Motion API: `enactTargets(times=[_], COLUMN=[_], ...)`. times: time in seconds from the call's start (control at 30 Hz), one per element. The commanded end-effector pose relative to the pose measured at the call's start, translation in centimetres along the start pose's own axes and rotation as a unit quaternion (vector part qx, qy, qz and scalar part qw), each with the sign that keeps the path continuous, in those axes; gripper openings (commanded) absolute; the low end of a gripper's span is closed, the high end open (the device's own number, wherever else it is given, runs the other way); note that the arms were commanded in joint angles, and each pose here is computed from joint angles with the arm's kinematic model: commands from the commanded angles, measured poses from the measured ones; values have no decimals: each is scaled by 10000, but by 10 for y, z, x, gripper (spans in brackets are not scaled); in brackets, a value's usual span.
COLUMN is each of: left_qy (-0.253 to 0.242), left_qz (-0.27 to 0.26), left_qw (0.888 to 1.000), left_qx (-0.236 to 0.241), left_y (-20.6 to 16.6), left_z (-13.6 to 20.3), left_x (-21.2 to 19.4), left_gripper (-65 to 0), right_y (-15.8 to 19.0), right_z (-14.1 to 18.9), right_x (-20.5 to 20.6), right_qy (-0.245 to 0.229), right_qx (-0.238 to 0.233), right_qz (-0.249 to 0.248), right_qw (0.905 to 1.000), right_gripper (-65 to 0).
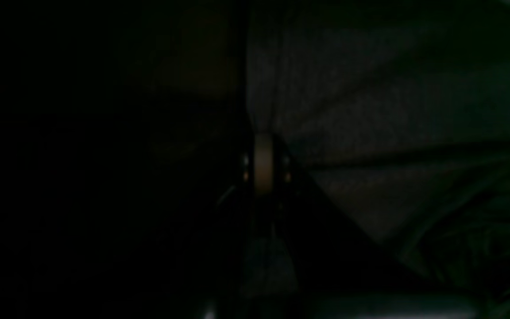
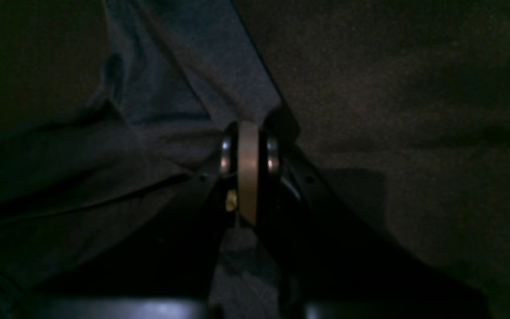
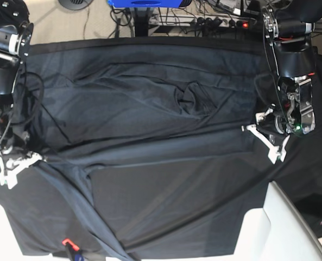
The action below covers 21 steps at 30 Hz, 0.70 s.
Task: Fold the T-shirt properly
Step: 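Hold the side edges with both grippers and adjust the grip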
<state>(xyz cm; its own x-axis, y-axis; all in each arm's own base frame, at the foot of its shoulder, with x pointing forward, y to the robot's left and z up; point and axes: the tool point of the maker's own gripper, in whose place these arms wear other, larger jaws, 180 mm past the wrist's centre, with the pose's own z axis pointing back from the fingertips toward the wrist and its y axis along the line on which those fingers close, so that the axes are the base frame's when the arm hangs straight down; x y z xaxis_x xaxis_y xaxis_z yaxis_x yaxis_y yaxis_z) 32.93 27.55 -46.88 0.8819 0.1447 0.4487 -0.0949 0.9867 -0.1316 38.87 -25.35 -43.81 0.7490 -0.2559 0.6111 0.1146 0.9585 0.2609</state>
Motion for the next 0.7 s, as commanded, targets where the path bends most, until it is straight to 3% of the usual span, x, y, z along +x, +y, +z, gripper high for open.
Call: enactTargets(times=[0.0, 0.07, 0.17, 0.3, 0.53, 0.67], left_qy=[-293, -352, -447, -732, -1009, -741], left_qz=[61, 308, 485, 544, 504, 856], left_qw=[9995, 9988, 9976, 9955, 9931, 9935], left_qx=[92, 148, 198, 272, 319, 105], left_y=[12, 23, 32, 40, 42, 37], left_z=[10, 13, 17, 30, 41, 20], left_x=[19, 16, 19, 34, 55, 58], left_gripper=[-650, -619, -433, -253, -237, -239], right_y=[-3, -3, -3, -2, -2, -2], right_z=[6, 6, 6, 6, 6, 6], right_x=[27, 27, 27, 27, 27, 27], right_qy=[-329, -327, -327, -323, -331, -331], right_qx=[-9, -13, -13, -11, -9, -9], right_qz=[61, 66, 66, 73, 73, 73], right_qw=[9994, 9994, 9994, 9995, 9994, 9994], right_gripper=[-648, -648, -648, -648, -648, -648])
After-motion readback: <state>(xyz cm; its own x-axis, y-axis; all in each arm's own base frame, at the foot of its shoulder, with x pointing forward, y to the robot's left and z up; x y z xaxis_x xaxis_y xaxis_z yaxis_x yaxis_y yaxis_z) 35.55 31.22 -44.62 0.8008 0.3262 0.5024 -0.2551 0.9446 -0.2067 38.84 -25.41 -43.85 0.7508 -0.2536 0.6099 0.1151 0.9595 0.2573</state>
